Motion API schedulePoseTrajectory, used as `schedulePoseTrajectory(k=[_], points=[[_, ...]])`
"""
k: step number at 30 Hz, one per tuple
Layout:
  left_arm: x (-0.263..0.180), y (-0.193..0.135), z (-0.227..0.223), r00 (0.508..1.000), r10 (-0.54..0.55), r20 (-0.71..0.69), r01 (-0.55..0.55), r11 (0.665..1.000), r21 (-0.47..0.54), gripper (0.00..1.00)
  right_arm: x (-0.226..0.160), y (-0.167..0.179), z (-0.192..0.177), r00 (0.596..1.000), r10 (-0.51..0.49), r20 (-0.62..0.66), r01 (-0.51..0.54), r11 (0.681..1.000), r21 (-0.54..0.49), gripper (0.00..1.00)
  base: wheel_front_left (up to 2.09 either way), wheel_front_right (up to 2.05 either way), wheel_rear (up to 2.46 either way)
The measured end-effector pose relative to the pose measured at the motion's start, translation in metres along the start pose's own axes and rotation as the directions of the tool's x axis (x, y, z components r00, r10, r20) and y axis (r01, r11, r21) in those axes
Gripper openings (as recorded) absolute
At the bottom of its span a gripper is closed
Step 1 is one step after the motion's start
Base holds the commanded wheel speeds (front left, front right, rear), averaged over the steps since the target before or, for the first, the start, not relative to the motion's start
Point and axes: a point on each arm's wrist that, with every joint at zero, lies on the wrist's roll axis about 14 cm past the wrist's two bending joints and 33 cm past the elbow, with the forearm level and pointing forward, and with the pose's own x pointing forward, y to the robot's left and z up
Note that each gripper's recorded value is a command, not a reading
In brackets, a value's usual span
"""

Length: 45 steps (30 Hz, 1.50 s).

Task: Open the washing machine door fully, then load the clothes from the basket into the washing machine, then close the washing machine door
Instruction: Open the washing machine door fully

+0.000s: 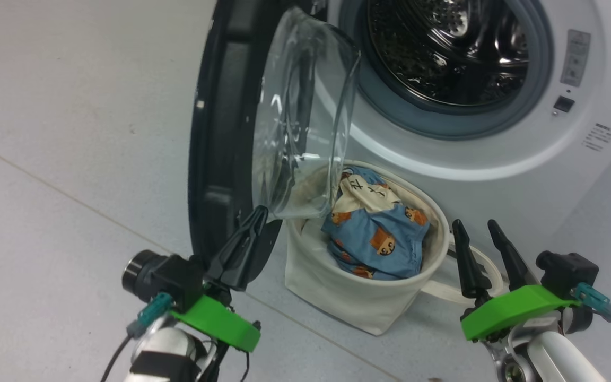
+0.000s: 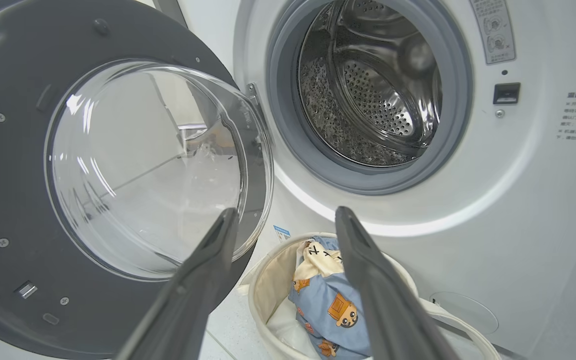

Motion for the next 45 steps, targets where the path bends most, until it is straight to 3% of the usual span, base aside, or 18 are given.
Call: schedulePoseTrajectory(k=[11,21,31,45], points=[[0.012,0.031,-0.037,0.987,0.113,-0.114,-0.117,0.993,-0.031,0.00,-0.005,-0.014,-0.008,0.999,-0.029,-0.023,0.029,1.000,0.004,1.00,0.00,0.00,0.00],[-0.006,0.074,-0.039,0.962,0.231,-0.148,-0.233,0.972,0.007,0.00,0.018,0.029,-0.036,0.986,0.130,-0.106,-0.129,0.992,0.008,1.00,0.00,0.00,0.00],[0.012,0.116,-0.041,0.933,0.318,-0.171,-0.318,0.948,0.026,0.00,0.058,0.054,-0.053,0.955,0.263,-0.136,-0.259,0.965,0.044,1.00,0.00,0.00,0.00],[0.003,0.166,-0.048,0.883,0.419,-0.213,-0.415,0.907,0.065,0.00,0.059,0.034,-0.063,0.963,0.223,-0.155,-0.215,0.974,0.067,1.00,0.00,0.00,0.00]])
